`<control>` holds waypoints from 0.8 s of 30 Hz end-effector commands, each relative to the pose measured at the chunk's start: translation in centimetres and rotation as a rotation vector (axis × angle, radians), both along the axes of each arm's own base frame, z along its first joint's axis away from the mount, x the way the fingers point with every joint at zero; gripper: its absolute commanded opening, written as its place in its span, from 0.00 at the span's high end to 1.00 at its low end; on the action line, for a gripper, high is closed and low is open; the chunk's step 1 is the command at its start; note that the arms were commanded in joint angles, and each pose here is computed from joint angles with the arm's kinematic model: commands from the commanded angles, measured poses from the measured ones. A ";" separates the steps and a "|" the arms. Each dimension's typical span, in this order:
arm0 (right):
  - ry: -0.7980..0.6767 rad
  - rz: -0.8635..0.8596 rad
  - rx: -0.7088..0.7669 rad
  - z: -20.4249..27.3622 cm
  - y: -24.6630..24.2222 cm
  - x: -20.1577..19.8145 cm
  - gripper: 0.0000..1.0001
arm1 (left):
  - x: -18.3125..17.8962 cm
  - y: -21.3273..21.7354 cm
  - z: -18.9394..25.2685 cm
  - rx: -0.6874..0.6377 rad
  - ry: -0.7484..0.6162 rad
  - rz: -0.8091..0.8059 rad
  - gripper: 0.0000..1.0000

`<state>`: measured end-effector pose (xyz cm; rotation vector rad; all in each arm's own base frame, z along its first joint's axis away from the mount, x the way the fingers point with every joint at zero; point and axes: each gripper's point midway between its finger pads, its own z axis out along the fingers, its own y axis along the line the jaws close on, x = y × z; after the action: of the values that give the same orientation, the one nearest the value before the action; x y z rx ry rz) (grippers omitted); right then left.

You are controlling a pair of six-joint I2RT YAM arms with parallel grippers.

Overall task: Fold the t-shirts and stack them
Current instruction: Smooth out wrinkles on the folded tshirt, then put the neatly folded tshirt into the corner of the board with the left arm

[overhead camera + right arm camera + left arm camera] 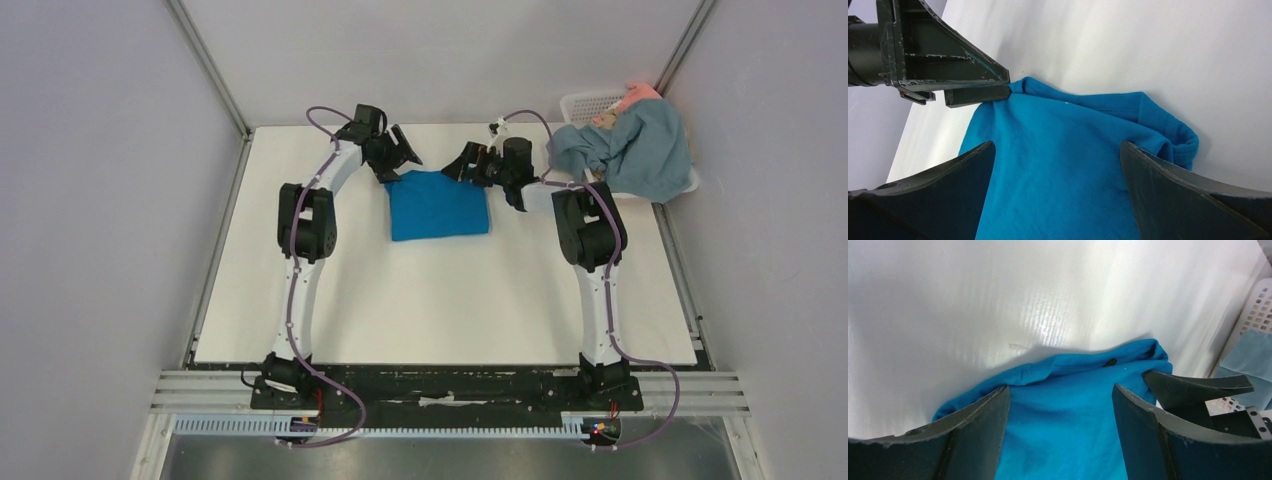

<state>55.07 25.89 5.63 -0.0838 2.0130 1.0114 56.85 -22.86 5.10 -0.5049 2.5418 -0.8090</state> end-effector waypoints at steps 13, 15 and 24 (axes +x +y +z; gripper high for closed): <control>-0.175 -0.134 -0.320 7.3 -7.6 -3.8 0.02 | -1.9 6.3 7.7 0.274 -0.122 0.062 0.17; -0.168 -0.139 -0.341 7.0 -8.5 -6.3 0.02 | -3.2 6.7 7.4 0.284 -0.106 0.067 0.17; -0.032 -0.184 -0.338 2.0 -11.0 -15.0 0.02 | -10.1 2.6 -0.1 0.164 0.091 -0.080 0.26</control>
<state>42.03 15.73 8.90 -0.1337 2.0795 0.5693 49.91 -17.86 8.06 -0.4804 2.6043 -0.5347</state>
